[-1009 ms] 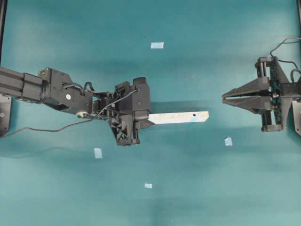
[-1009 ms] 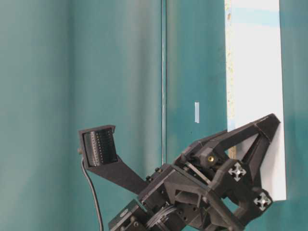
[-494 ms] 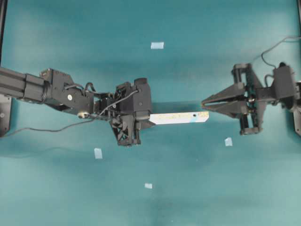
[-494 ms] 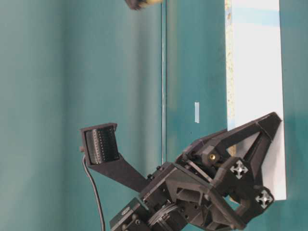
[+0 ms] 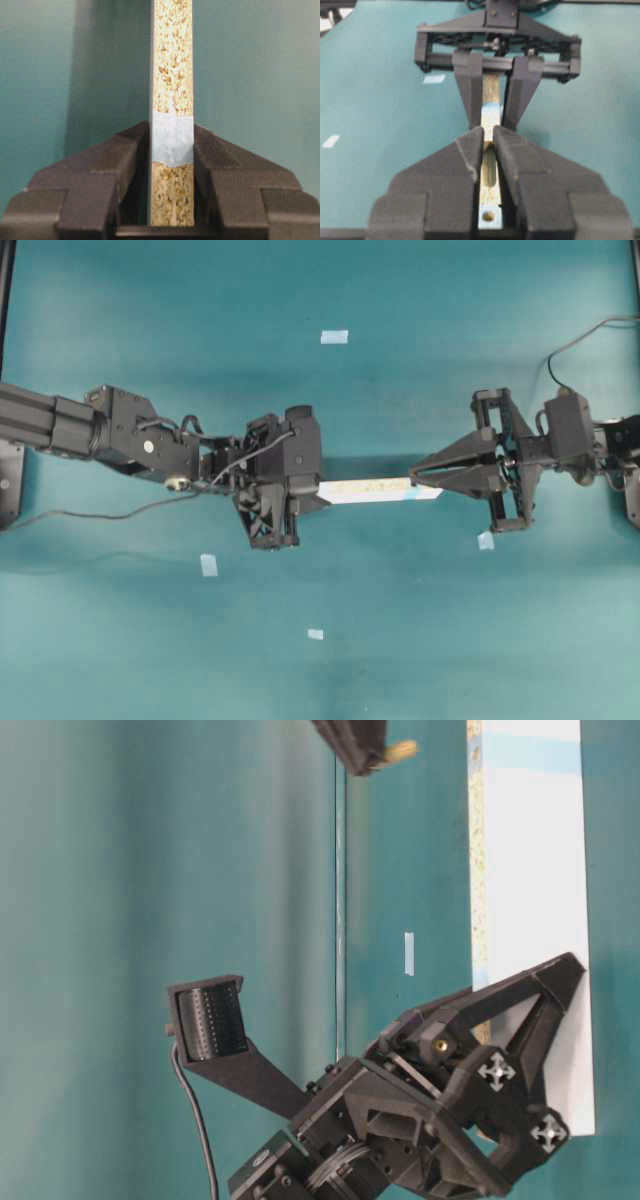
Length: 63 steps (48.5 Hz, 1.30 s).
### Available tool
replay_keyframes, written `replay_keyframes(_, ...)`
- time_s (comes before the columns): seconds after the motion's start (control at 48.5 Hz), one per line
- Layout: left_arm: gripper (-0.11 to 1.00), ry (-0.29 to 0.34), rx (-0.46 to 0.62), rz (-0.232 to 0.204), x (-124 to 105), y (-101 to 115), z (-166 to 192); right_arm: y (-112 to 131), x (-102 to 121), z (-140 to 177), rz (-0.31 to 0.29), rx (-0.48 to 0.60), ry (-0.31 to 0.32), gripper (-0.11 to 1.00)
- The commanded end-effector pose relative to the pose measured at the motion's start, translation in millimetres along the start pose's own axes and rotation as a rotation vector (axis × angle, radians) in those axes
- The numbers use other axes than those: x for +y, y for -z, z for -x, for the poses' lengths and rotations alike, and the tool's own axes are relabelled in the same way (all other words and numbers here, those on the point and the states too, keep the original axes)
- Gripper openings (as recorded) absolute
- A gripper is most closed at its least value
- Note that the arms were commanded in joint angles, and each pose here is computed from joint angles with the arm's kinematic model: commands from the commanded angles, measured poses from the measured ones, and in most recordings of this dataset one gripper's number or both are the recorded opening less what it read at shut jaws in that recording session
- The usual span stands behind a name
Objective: Move the wooden board into place and insert the rod into its hole.
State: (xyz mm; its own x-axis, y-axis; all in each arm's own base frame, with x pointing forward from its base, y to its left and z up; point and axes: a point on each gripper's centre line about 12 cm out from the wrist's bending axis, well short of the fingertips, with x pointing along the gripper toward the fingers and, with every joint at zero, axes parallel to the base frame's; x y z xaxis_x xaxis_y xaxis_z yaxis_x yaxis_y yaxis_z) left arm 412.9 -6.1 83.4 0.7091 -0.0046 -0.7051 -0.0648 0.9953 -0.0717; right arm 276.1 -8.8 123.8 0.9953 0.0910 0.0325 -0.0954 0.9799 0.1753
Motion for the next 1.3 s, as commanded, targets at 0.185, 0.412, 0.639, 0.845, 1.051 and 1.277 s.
replay_keyframes(0.185, 0.22, 0.007, -0.027, -0.001, -3, -9, 3, 2, -1, -8, 0.006, -0.016, -0.005, 0.10)
replay_keyframes(0.412, 0.22, 0.007, -0.024, -0.001, -3, -8, 3, 12, -3, -8, 0.007, -0.005, 0.001, 0.10)
replay_keyframes(0.639, 0.22, 0.007, -0.022, -0.001, -3, -7, 2, 15, -4, -7, 0.004, -0.002, 0.002, 0.10)
replay_keyframes(0.845, 0.22, 0.008, -0.022, -0.001, -4, -7, 2, 17, -4, -6, 0.002, 0.008, 0.004, 0.10)
replay_keyframes(1.051, 0.22, 0.007, -0.024, 0.000, -3, -8, 2, 21, 1, -6, -0.002, 0.022, -0.007, 0.10)
replay_keyframes(1.277, 0.22, 0.008, -0.024, -0.001, -4, -8, 2, 25, 0, -6, -0.004, 0.031, 0.019, 0.10)
